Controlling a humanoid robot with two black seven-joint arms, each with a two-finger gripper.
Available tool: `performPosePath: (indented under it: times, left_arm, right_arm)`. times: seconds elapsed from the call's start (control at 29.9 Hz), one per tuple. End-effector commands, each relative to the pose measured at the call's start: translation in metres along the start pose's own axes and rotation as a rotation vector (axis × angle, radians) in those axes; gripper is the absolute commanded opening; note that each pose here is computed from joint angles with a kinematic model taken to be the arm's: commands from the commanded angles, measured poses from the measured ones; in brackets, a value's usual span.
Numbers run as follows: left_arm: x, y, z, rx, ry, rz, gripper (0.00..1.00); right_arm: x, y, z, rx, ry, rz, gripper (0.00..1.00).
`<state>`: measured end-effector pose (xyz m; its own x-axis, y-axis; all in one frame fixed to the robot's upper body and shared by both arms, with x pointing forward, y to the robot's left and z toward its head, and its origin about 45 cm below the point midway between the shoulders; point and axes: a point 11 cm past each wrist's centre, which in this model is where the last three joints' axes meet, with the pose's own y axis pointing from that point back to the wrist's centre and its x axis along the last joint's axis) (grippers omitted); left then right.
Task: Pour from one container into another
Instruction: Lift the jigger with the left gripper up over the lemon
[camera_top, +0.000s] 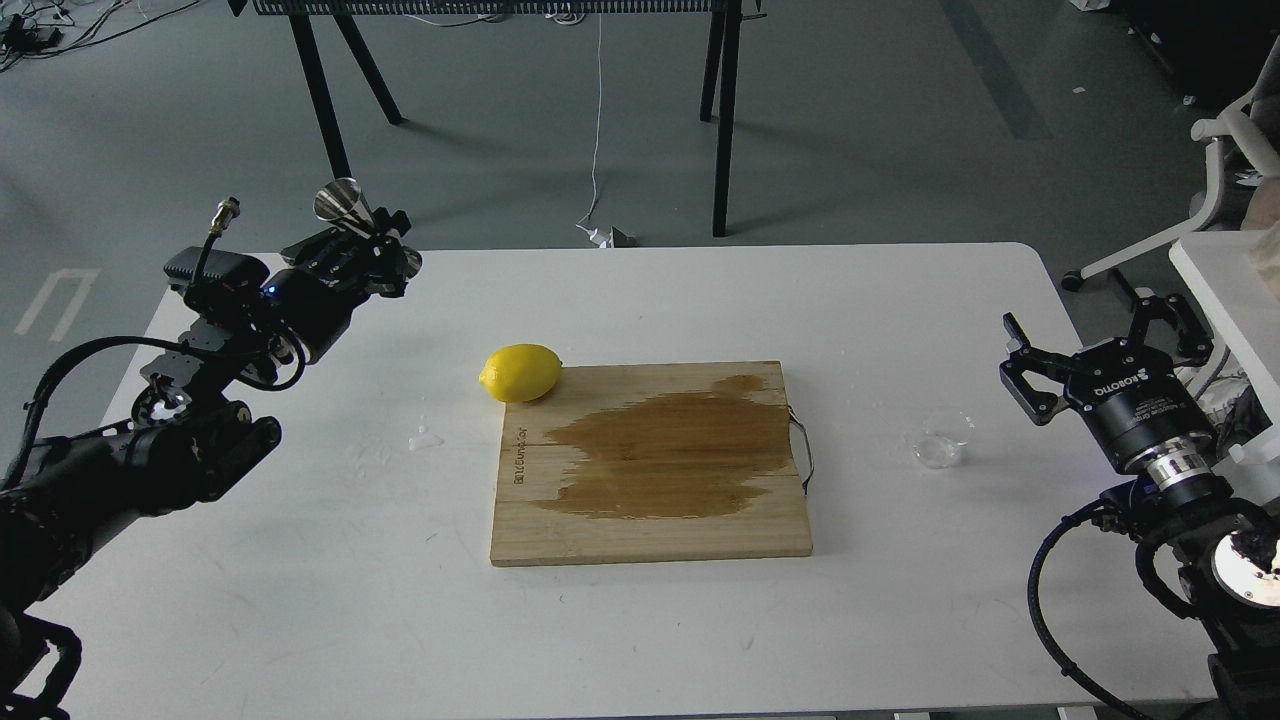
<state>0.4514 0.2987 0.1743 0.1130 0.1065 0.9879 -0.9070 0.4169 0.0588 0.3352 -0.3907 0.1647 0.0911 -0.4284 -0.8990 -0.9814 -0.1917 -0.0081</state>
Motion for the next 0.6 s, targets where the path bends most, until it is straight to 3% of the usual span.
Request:
performPosePath:
  times: [0.0, 0.3, 0.5, 0.57]
  left_arm:
    - [0.005, -0.024, 0.036, -0.086, 0.000, 0.011, 0.11]
    - [0.017, -0.063, 0.135, -0.340, -0.013, 0.017, 0.11]
    - [-0.011, -0.070, 0.214, -0.474, 0.058, -0.012, 0.11]
    - [-0.015, -0.070, 0.218, -0.479, 0.065, -0.017, 0.12]
  right_arm:
    - [-0.008, -0.009, -0.001, -0.008, 0.010, -0.022, 0.99]
    - [-0.010, -0.011, 0.000, -0.030, 0.028, -0.024, 0.99]
    - [-0.009, -0.006, -0.018, -0.018, 0.065, -0.011, 0.99]
    - [-0.010, -0.005, -0.022, -0.014, 0.074, -0.010, 0.99]
